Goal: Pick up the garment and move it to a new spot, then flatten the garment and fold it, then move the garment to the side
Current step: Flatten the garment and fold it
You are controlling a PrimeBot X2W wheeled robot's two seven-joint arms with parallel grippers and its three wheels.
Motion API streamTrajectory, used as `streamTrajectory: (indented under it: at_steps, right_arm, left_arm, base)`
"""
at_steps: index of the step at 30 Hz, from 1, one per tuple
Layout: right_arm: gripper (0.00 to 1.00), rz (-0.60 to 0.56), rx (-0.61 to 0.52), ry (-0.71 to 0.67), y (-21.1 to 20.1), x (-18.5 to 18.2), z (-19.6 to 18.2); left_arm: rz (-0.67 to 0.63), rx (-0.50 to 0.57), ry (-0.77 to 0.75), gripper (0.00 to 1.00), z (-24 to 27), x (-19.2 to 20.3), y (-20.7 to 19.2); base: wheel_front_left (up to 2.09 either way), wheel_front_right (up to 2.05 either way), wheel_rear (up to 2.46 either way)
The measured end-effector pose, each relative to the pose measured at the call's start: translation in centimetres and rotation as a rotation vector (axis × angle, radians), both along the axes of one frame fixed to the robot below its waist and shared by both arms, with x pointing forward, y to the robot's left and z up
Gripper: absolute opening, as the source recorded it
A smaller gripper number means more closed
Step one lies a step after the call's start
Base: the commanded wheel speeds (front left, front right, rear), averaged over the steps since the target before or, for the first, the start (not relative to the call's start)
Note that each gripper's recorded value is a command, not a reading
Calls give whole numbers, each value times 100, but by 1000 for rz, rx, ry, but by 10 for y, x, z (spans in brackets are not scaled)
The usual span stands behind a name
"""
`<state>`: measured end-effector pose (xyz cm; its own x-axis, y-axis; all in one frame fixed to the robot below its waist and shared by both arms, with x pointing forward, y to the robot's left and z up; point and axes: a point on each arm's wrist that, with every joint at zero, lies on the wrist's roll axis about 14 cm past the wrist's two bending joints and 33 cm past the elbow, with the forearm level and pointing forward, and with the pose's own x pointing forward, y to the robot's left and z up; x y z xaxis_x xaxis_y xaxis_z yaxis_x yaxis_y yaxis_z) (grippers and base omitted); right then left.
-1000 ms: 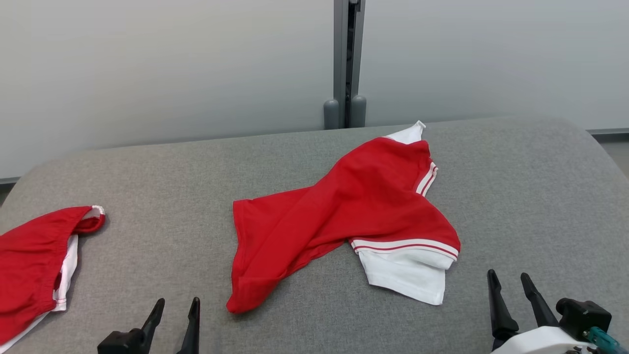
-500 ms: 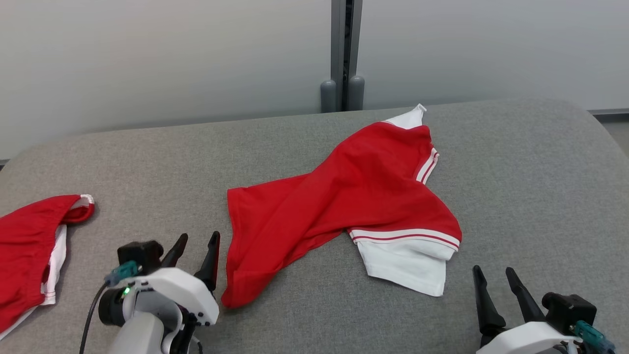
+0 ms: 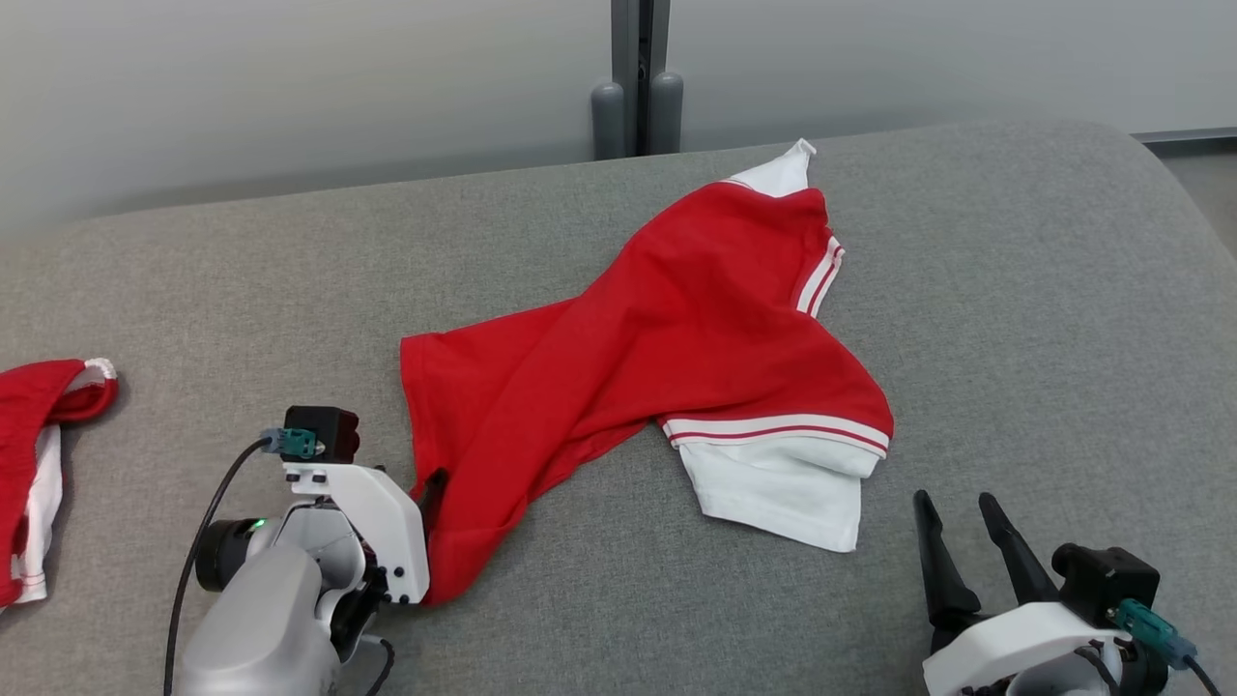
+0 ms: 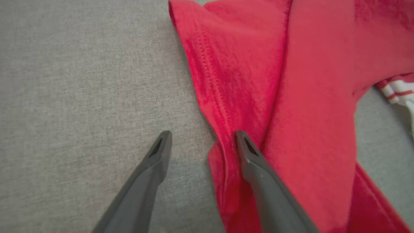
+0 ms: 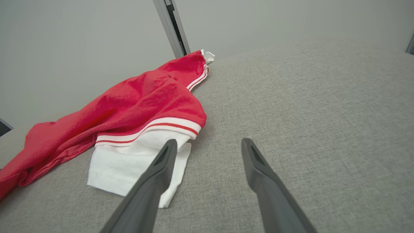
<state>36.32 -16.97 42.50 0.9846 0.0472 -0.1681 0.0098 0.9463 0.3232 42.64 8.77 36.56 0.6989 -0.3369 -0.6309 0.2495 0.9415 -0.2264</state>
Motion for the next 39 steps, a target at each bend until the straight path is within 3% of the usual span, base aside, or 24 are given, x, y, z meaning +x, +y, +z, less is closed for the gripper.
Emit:
streamTrajectory:
  at_steps: [3, 4, 5, 6, 11, 18, 22, 23, 24, 33, 39]
  right_arm:
    - [100, -3, 2, 4, -1, 3, -1]
    - [100, -4, 1, 8, -1, 3, -3]
    - [100, -5, 2, 12, -2, 3, -4]
    - [100, -6, 2, 14, -2, 3, -4]
    - [100, -10, 5, 18, -3, 6, -6]
    - [100, -4, 10, 23, 0, 9, -8]
    - [100, 6, 14, 20, 3, 12, -7]
    - [100, 6, 17, 20, 3, 12, -7]
    - [100, 5, 18, 19, 3, 12, -7]
    - [100, -15, -41, -127, -10, 19, 39]
    - [100, -3, -104, -204, -10, 14, 63]
  left_arm:
    - [-33, 16, 20, 100, -5, 1, -7]
    - [-42, 18, 22, 69, -6, 1, -10]
    - [-51, 17, 23, 27, -7, 1, -12]
    - [-65, 18, 24, 0, -8, 1, -16]
    - [-68, 6, -56, 0, 3, 13, -16]
    - [17, 62, -379, 0, 74, 77, 24]
    - [33, 76, -452, 0, 89, 91, 33]
    - [37, 88, -446, 65, 85, 90, 36]
    - [45, 99, -444, 100, 82, 90, 40]
    - [208, 97, -400, 100, 49, 53, 71]
    - [277, 70, -474, 100, 61, 20, 83]
  base:
    - [0, 0, 0]
    - [0, 0, 0]
    - [0, 0, 0]
    - [0, 0, 0]
    - [0, 0, 0]
    - [0, 0, 0]
    - [0, 0, 0]
    - [0, 0, 0]
    - [0, 0, 0]
    - [0, 0, 0]
    - [0, 0, 0]
